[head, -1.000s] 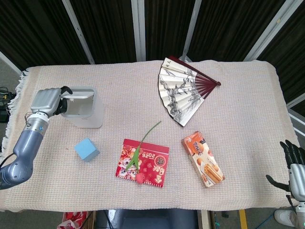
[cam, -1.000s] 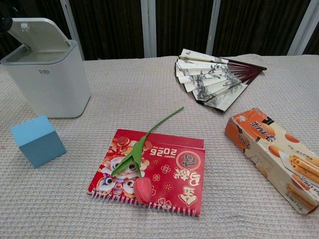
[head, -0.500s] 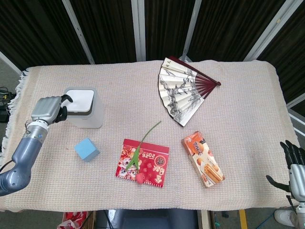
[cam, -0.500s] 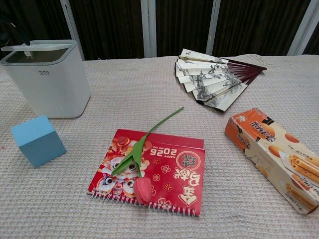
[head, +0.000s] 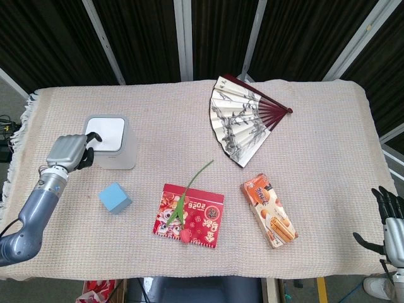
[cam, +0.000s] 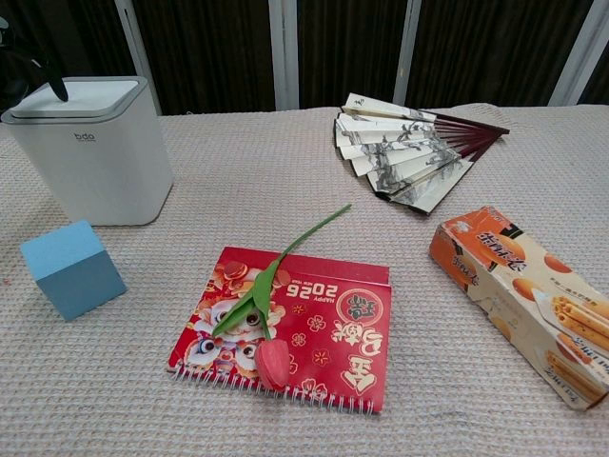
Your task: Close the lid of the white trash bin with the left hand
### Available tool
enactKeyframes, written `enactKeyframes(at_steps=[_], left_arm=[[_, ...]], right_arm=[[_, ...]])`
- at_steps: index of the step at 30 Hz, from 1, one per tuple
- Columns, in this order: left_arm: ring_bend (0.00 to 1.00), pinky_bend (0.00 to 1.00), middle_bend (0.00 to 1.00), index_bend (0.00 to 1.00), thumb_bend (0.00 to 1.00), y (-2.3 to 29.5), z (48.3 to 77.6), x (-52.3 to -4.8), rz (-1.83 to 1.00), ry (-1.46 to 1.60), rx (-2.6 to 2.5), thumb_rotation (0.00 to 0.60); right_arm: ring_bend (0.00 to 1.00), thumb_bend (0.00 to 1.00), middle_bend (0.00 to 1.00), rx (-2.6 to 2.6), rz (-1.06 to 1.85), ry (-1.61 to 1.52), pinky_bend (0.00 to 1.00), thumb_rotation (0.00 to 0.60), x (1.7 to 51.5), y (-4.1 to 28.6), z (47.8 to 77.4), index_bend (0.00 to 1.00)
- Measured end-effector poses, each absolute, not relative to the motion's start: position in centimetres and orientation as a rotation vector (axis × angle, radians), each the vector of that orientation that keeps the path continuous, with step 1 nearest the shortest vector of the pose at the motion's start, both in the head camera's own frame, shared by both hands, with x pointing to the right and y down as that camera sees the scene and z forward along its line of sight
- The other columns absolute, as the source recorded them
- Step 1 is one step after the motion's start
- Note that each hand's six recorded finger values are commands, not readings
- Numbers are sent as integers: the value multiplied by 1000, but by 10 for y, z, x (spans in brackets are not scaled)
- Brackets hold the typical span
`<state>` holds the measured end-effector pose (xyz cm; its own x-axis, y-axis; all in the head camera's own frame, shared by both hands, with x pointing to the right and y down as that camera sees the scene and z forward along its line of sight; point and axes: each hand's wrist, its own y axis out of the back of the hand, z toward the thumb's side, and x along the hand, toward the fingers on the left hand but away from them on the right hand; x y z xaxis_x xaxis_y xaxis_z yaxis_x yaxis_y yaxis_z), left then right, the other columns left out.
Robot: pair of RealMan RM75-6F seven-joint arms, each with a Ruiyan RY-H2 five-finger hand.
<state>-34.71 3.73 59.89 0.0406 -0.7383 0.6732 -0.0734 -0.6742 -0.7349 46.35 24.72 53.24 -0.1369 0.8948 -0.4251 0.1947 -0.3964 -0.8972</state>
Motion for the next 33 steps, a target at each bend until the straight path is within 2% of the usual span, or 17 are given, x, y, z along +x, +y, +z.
enactKeyframes(at_steps=[18,22,25,27,30,33], left_arm=[[1000,1000,1000,298,722,44,608,-352,-1704,809,-1806,600],[1000,1000,1000,283,719,45,608,-354,-1713,795,-1800,600],[968,1000,987,226,694,44,606,-353,-1704,807,-1801,600],[916,1000,940,168,654,43,603,-351,-1687,816,-1799,600],[787,943,775,112,553,39,595,-348,-1642,820,-1778,600],[594,792,516,47,446,36,583,-345,-1579,823,-1741,600]], right_arm=[[0,194,0,-1563,1585,-1247,0,600,465,247,532,0],[0,194,0,-1565,1584,-1249,0,600,465,247,532,0],[0,195,0,-1563,1581,-1248,0,600,464,247,531,0],[0,194,0,-1562,1577,-1245,0,600,464,247,531,0],[0,194,0,-1562,1576,-1241,0,600,464,247,531,0],[0,194,0,-1562,1576,-1240,0,600,464,247,531,0]])
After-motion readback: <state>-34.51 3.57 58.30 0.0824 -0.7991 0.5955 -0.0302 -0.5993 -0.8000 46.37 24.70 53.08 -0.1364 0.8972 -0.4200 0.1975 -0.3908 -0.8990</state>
